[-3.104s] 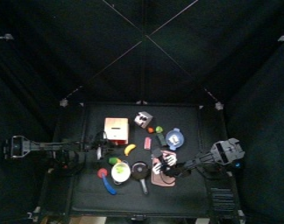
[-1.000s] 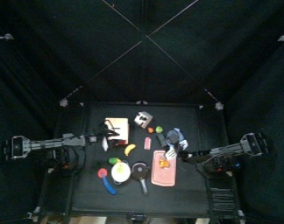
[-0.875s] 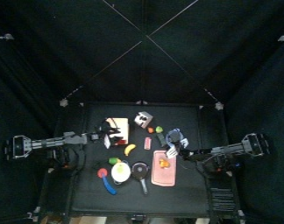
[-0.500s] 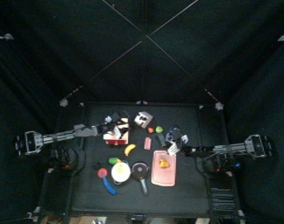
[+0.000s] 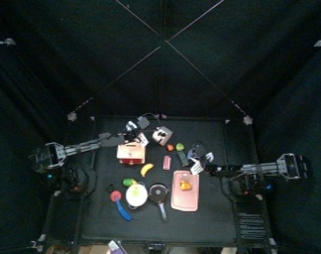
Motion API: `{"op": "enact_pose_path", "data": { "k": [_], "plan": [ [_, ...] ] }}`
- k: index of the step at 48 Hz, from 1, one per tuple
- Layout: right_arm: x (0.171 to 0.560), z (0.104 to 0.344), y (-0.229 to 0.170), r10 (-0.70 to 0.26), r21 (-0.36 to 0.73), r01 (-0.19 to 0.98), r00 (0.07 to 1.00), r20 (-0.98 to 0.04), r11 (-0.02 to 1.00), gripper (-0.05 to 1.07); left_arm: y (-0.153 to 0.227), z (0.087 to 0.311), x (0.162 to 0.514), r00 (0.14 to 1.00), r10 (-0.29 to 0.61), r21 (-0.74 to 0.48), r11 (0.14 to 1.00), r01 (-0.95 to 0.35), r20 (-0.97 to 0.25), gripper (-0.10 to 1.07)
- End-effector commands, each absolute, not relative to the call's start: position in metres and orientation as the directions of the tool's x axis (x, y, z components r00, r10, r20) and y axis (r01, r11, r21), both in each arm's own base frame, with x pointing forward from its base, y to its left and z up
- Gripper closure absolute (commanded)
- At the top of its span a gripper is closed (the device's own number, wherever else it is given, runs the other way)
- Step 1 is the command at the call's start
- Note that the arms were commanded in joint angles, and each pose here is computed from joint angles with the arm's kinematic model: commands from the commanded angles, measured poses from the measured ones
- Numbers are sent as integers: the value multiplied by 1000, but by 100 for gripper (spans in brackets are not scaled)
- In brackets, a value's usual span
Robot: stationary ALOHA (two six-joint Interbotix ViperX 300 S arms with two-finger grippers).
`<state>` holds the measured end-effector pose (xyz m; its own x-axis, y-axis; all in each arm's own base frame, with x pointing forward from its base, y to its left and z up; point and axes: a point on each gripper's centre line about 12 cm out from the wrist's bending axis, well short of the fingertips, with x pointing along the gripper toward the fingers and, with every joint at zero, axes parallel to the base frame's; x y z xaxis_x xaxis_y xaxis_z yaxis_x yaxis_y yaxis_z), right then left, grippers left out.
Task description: Grab cleaver handle
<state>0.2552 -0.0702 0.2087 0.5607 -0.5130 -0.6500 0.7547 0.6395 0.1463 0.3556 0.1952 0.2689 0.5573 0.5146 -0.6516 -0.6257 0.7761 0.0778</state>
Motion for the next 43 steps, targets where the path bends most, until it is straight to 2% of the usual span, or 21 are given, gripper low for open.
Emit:
{"op": "enact_pose_path", "data": {
  "k": [1,17,43],
  "plan": [
    [256,213,-71,-515,156,753,571,-639,640,28,204,283,364,594,529,49,770,-636,-606,-4],
    [254,208,-73,-518,147,761,555,-651,631,28,222,257,379,609,518,-31,746,-665,-600,-3],
    [256,199,-73,-514,127,768,531,-673,627,28,240,248,394,581,537,4,736,-677,-612,-2]
  ]
}}
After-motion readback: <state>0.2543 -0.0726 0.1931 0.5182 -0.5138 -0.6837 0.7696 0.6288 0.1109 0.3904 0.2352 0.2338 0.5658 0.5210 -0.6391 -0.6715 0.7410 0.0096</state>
